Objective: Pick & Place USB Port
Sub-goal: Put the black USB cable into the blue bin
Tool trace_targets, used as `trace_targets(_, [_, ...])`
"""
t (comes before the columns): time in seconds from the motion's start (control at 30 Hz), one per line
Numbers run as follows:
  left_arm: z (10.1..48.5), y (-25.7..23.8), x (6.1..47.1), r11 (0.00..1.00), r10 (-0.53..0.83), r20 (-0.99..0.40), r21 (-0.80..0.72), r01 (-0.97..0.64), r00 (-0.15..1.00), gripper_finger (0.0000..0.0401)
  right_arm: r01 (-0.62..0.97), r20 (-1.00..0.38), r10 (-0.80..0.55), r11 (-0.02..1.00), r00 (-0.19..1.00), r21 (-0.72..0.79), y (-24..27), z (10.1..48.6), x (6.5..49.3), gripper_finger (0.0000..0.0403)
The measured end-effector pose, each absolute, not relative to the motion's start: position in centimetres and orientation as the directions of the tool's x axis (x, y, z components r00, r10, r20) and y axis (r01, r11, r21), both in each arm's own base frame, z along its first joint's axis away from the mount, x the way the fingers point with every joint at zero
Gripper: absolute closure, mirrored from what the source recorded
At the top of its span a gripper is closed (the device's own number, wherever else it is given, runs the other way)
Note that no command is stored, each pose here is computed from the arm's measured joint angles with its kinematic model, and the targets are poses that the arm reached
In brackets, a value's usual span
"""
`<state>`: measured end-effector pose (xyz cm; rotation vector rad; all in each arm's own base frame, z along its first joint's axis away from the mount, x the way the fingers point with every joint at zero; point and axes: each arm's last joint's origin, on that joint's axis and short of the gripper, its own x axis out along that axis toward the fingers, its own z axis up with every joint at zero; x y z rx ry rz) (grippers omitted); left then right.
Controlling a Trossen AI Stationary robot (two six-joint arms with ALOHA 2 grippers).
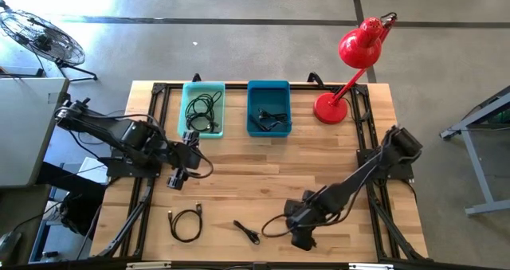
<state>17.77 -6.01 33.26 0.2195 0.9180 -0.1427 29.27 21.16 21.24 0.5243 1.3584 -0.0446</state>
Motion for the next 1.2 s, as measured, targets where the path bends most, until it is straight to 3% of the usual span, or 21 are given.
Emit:
trace_targets(0.53, [32.4,-6.5,18.5,0.969,-0.091,-0.766,0.081,0.236,0.636,0.0148,0.377,-0.989,0.139,0.914,0.058,0.151,24.2,12.9,29.4,0.0177])
trace_targets(0.67, [32.6,-7.0,18.5,0.963,-0.132,-0.75,0.058,0.263,0.648,0.0148,0.405,-0.992,0.124,0.905,0.038,0.129,24.0,12.4,29.4,0.0231])
trace_targets(0.83, [32.9,-8.3,18.3,0.948,-0.179,-0.719,0.056,0.312,0.672,0.0148,0.401,-0.996,0.078,0.911,0.047,0.091,22.9,13.1,29.6,0.0372])
trace_targets(1.03, [33.1,-10.1,17.5,0.934,-0.15,-0.687,0.137,0.329,0.711,0.0148,0.381,-0.998,-0.039,0.924,0.048,-0.017,19.8,14.9,30.0,0.0377])
trace_targets(1.2, [33.1,-10.8,17.2,0.931,-0.088,-0.665,0.209,0.298,0.741,0.0148,0.358,-0.992,-0.059,0.933,0.113,-0.015,15.8,18.7,30.8,0.0383])
